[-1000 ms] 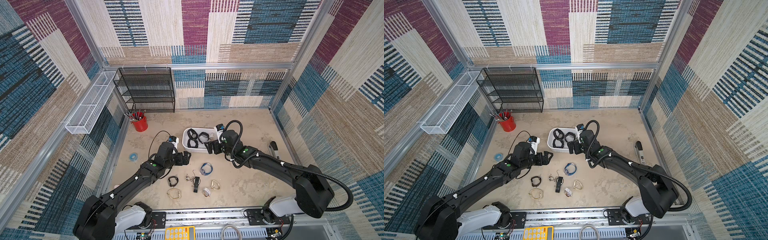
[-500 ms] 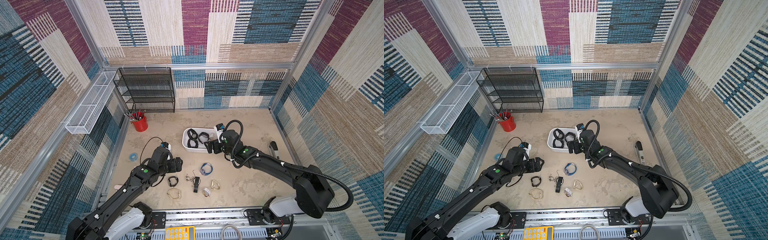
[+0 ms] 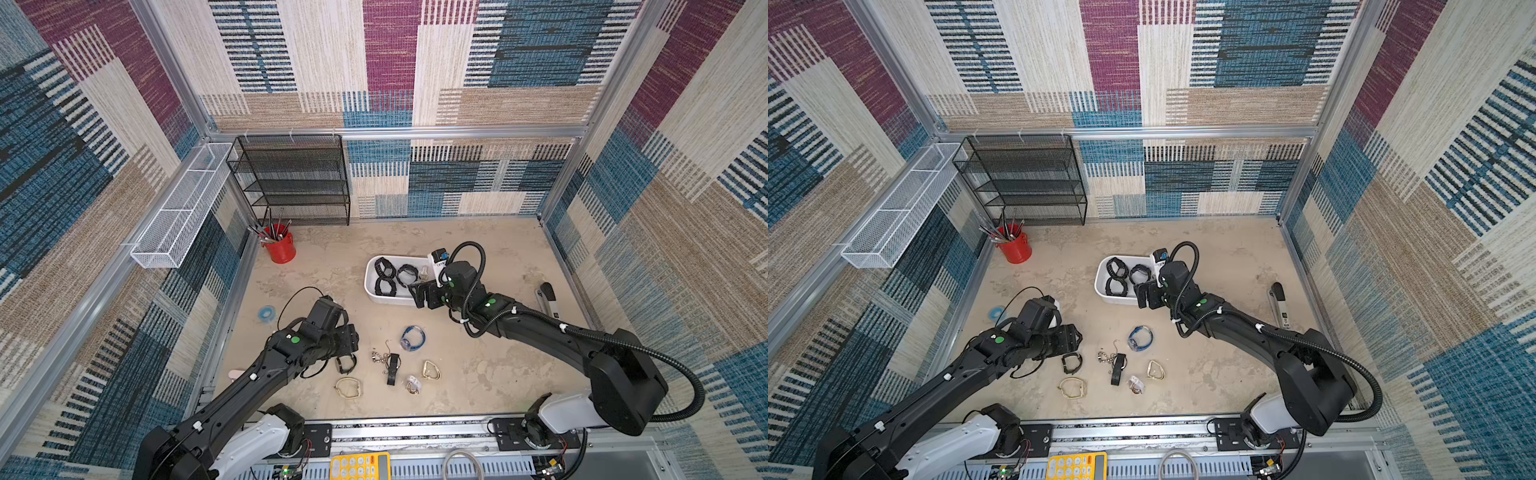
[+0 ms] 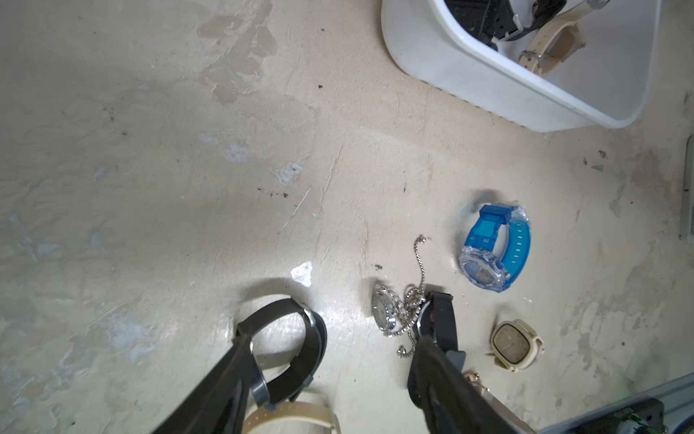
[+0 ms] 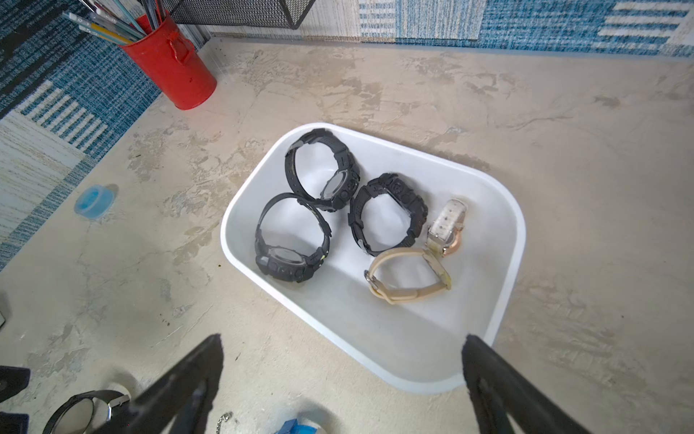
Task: Put the watch into the storage box
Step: Pick up the watch at the center of the board.
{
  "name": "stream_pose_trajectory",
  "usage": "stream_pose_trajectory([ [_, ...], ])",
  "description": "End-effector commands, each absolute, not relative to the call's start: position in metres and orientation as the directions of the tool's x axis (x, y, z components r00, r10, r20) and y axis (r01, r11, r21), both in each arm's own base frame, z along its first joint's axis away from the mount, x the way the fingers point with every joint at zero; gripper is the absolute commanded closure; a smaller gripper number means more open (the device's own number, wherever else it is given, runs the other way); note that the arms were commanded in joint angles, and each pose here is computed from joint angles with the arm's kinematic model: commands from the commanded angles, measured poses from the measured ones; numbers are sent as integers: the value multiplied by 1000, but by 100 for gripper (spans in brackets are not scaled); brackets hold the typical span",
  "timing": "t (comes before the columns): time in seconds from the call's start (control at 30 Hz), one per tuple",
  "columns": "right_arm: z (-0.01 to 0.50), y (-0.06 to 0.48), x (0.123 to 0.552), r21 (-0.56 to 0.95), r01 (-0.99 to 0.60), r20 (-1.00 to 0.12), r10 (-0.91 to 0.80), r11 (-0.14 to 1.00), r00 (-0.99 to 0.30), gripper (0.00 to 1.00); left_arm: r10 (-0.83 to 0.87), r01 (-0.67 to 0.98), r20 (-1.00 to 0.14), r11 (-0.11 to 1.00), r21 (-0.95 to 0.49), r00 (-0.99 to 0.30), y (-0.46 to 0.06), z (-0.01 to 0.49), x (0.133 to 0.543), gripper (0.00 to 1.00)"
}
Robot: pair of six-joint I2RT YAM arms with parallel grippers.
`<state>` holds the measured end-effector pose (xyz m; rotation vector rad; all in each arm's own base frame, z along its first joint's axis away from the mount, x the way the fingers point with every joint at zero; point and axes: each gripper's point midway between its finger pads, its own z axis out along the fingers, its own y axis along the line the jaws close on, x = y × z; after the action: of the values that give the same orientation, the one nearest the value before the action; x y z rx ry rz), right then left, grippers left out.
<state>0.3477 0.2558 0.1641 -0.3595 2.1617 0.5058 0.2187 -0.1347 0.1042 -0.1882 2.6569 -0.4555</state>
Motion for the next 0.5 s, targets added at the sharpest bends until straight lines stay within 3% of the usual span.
stream_pose_trajectory([
  [0.0, 171, 256, 352, 234, -418, -826, -47, 878, -561, 0, -216, -86, -356, 934, -347, -909, -138, 102, 213, 32],
  [0.47, 168, 259, 355, 225, -421, -824, -58, 879, -563, 0, -178, -108, -291, 965, -241, -940, -144, 75, 202, 41],
])
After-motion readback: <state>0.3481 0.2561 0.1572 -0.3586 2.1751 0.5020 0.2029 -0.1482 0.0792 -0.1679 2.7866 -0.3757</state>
